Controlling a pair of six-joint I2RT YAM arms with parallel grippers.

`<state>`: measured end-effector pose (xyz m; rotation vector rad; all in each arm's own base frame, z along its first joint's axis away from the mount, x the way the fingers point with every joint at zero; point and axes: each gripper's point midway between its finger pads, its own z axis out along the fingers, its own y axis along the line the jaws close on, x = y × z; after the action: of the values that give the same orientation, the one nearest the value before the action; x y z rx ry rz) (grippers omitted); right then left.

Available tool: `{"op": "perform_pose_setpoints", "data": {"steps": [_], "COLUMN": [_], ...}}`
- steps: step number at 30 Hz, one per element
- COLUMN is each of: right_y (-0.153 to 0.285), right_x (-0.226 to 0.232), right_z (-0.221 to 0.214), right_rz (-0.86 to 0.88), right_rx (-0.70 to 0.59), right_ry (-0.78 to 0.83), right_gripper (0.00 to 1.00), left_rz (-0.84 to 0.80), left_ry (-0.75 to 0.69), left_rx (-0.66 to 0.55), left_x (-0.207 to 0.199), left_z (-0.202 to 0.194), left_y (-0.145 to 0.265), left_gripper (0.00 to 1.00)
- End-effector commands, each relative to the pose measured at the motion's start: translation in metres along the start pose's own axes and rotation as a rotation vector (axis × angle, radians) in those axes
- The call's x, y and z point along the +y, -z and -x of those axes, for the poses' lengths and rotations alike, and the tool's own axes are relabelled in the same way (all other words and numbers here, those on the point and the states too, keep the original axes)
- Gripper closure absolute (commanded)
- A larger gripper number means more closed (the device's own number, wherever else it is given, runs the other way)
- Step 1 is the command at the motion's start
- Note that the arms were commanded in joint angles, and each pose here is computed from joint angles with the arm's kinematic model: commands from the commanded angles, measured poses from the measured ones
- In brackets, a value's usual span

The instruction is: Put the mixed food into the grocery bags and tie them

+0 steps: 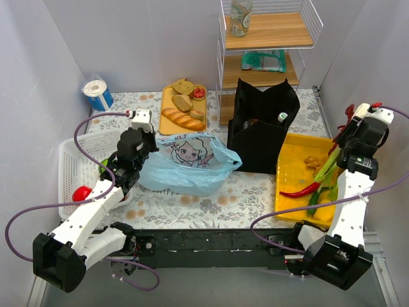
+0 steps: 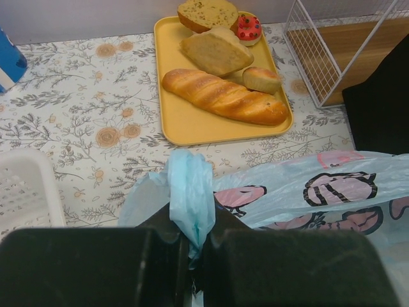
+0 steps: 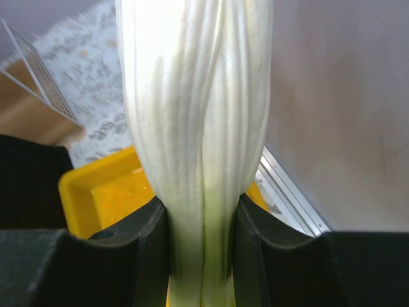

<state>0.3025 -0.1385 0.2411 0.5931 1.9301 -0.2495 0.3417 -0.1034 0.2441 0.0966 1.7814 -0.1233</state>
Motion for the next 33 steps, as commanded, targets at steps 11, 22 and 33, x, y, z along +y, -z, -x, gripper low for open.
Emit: {"op": "perform_pose_setpoints", "data": {"steps": [11,22,33], "right_y": [-0.013,-0.028,-0.034], "right_x": [0.039,0.02,0.012], "right_z": [-0.053,-0.099,-0.114], "right_rz": [0.213,0.122,0.088], "right_rx": [0.144,0.258,0.284], "right_ry": [-0.054,-0.023,-0.008], "right_gripper": [0.73,0.54,0.69], "left_rz": [-0.025,-0.023,-0.024], "left_ry": [0.014,0.011,0.01], "left_rx": [-0.02,-0.021,-0.027], "left_x": [-0.003,-0.002,-0.002], "left_z": [0.005,0.005,0.007], "left_y": [0.005,0.006,0.007], "left_gripper": [1.0,1.0,1.0]}}
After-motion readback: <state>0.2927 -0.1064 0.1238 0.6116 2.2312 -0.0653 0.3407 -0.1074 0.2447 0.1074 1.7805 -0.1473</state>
